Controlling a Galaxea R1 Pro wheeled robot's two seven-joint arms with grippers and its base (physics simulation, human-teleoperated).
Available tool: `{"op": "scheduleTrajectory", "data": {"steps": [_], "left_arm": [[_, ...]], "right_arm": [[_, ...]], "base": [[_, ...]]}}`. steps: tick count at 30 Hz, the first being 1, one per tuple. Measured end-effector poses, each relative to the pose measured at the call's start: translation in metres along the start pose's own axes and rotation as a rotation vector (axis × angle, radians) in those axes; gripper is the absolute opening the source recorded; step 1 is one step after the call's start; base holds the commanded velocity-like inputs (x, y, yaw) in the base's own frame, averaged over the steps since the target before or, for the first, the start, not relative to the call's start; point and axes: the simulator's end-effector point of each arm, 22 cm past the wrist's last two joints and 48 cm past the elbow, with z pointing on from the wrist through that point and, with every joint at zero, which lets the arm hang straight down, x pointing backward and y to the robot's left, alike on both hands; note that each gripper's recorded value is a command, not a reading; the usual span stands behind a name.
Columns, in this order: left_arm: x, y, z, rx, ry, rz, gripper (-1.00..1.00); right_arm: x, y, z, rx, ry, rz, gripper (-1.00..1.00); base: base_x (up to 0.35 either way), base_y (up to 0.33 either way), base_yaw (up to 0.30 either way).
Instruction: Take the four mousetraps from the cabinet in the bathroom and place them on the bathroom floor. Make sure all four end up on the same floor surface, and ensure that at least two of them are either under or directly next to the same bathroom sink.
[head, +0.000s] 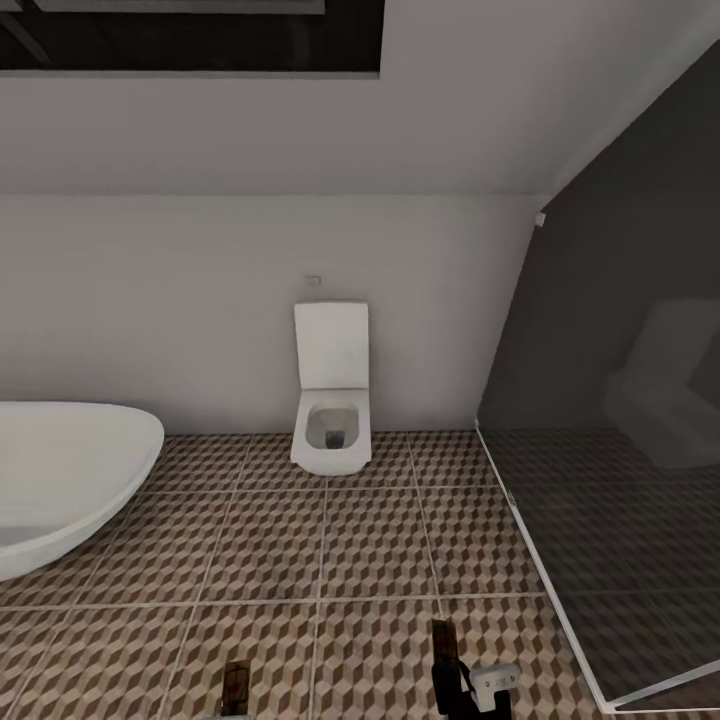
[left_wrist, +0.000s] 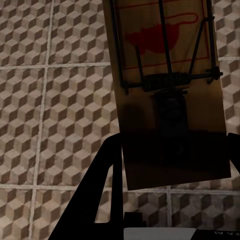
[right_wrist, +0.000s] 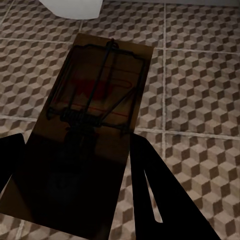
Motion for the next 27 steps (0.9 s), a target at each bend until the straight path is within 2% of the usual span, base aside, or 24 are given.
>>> {"op": "scheduleTrajectory", "data": {"steps": [6, 11, 16, 27], "left_arm": [[0.0, 0.0, 0.0, 0.0, -0.001, 0.0, -1.0], [-0.002, 0.0, 0.0, 0.002, -0.004, -0.001, -1.0], [-0.001, 0.0, 0.0, 0.001, -0.004, -0.001, -1.0], [0.0, 0.0, 0.0, 0.002, 0.0, -0.001, -1.0]], "right_arm": [[0.01, 0.006, 0.0, -0.01, 0.05, 0.004, -1.0], [0.011, 0.005, 0.001, -0.007, 0.055, 0.006, -1.0], [0.009, 0.004, 0.001, -0.007, 0.049, 0.007, -1.0], [0.01, 0.0, 0.0, -0.002, 0.051, 0.002, -1.0]], "base": [[0.0, 0.0, 0.0], [0.0, 0.013, 0.0], [0.027, 0.209, 0.0], [0.269, 0.063, 0.0]]}}
